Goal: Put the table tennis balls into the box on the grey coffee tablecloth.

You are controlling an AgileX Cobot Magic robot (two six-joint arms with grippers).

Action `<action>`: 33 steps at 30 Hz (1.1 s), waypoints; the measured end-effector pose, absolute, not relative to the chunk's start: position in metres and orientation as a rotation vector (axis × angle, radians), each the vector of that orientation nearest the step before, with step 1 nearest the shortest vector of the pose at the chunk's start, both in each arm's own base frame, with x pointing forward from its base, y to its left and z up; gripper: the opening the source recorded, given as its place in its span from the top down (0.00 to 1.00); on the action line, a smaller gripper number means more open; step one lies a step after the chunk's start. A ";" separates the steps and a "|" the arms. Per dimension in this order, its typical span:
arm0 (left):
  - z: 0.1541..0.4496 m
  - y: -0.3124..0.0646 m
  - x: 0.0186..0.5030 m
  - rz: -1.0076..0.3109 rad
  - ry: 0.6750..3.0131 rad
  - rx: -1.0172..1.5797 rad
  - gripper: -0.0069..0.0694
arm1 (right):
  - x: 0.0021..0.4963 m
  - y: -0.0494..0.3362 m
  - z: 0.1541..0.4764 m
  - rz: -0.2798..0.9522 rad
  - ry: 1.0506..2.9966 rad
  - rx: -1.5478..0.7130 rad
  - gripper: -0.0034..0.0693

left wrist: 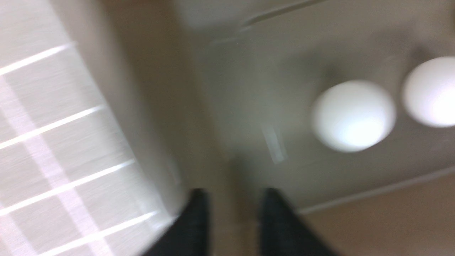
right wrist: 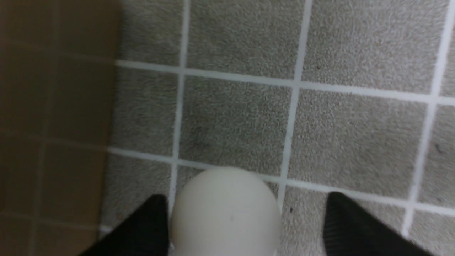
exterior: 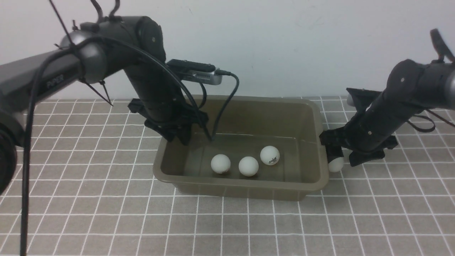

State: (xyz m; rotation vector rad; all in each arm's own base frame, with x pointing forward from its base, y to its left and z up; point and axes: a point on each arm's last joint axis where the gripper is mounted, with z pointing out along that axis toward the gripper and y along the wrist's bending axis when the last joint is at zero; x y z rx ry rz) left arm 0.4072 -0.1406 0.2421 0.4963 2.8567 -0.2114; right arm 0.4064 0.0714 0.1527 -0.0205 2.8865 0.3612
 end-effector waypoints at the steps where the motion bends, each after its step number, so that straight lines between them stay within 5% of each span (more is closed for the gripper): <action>1: 0.253 -0.135 0.405 -0.200 2.844 0.483 0.80 | 0.406 0.071 0.151 0.352 2.892 -0.030 0.37; 2: 0.263 -0.131 0.402 -0.196 2.828 0.474 0.84 | 0.406 0.071 0.151 0.344 2.892 -0.037 0.48; 6: 0.334 -0.108 0.373 -0.189 2.681 0.421 0.91 | 0.401 0.066 0.170 0.336 2.885 -0.033 0.45; 12: 0.413 -0.075 0.286 -0.197 2.471 0.347 0.92 | 0.377 0.088 0.260 0.444 2.660 -0.103 0.45; 18: 0.412 -0.058 0.209 -0.257 2.339 0.267 0.92 | 0.369 0.147 0.277 0.471 2.440 -0.382 0.45; 21: 0.404 -0.054 0.185 -0.289 2.280 0.243 0.92 | 0.371 0.157 0.270 0.471 2.428 -0.409 0.37; 23: 0.393 -0.047 0.154 -0.313 2.201 0.219 0.92 | 0.374 0.160 0.270 0.473 2.425 -0.422 0.19; 24: 0.392 -0.047 0.153 -0.314 2.196 0.218 0.92 | 0.374 0.160 0.270 0.471 2.425 -0.423 0.18; 27: 0.382 -0.041 0.124 -0.332 2.153 0.202 0.92 | 0.373 0.160 0.296 0.464 2.399 -0.462 0.06; 30: 0.381 -0.039 0.113 -0.345 2.146 0.187 0.92 | 0.363 0.157 0.324 0.474 2.377 -0.454 0.14; 33: 0.380 -0.037 0.108 -0.346 2.159 0.191 0.92 | 0.328 0.143 0.388 0.480 2.235 -0.431 0.45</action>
